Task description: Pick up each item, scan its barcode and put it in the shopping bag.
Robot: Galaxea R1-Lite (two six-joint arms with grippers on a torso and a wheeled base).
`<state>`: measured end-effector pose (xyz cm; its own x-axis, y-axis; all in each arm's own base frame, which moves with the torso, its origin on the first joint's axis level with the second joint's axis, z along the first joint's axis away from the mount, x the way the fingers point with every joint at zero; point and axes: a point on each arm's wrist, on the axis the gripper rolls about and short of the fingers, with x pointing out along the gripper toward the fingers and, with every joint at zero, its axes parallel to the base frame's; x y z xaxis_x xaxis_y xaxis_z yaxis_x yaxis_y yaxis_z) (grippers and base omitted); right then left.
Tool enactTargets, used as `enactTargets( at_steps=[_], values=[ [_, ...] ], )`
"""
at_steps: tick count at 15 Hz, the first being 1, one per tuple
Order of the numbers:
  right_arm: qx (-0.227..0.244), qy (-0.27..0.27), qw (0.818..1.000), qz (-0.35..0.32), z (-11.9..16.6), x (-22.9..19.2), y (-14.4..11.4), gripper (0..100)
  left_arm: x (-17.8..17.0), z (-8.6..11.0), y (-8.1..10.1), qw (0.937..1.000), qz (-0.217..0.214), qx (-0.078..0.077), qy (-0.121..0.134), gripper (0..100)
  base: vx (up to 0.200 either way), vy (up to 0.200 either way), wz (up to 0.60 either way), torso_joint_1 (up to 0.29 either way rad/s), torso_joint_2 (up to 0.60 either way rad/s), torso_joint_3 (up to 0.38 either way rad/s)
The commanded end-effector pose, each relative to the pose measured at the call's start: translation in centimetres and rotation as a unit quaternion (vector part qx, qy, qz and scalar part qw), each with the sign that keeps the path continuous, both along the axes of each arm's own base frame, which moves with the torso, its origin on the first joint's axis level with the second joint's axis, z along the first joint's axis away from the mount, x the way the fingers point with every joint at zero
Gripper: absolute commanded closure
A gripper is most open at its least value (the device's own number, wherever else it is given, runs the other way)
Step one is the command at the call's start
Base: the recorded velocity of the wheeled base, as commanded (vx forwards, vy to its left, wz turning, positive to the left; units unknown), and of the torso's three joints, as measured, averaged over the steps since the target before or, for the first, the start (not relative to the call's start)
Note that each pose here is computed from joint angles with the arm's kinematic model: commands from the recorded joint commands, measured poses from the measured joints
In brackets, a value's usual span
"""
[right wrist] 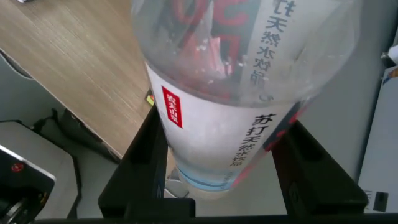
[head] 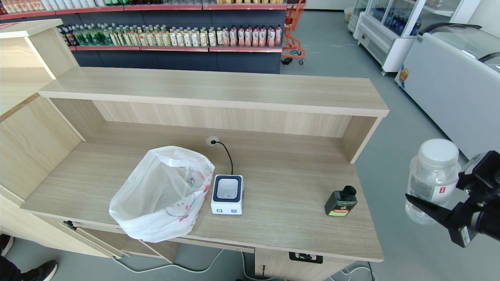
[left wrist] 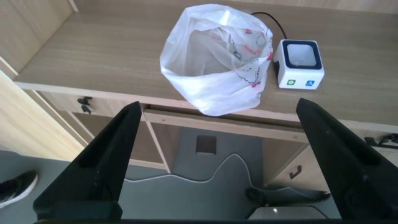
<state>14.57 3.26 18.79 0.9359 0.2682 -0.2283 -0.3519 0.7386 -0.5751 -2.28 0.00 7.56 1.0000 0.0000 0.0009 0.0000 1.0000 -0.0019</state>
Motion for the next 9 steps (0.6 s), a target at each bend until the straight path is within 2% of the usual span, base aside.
enactTargets(
  at_steps=[1, 2, 9],
  values=[
    [-0.003, 0.001, 1.000, 0.001, -0.13, -0.06, -0.01, 100, 0.00, 0.00, 0.00, 1.0000, 0.000, -0.001, 0.000, 0, 0.000, 0.000, 0.00, 0.000, 0.00, 0.000],
    [-0.008, -0.001, 1.000, 0.002, -0.09, -0.02, 0.00, 100, 0.00, 0.00, 0.00, 1.0000, 0.000, -0.001, 0.000, 0, 0.000, 0.000, 0.00, 0.000, 0.00, 0.000],
    [-0.005, -0.006, 1.000, 0.013, 0.46, 0.59, 0.31, 100, 0.00, -0.01, 0.00, 1.0000, 0.000, -0.001, 0.000, 0, 0.000, 0.200, 0.00, 0.005, 0.00, 0.003]
  ],
)
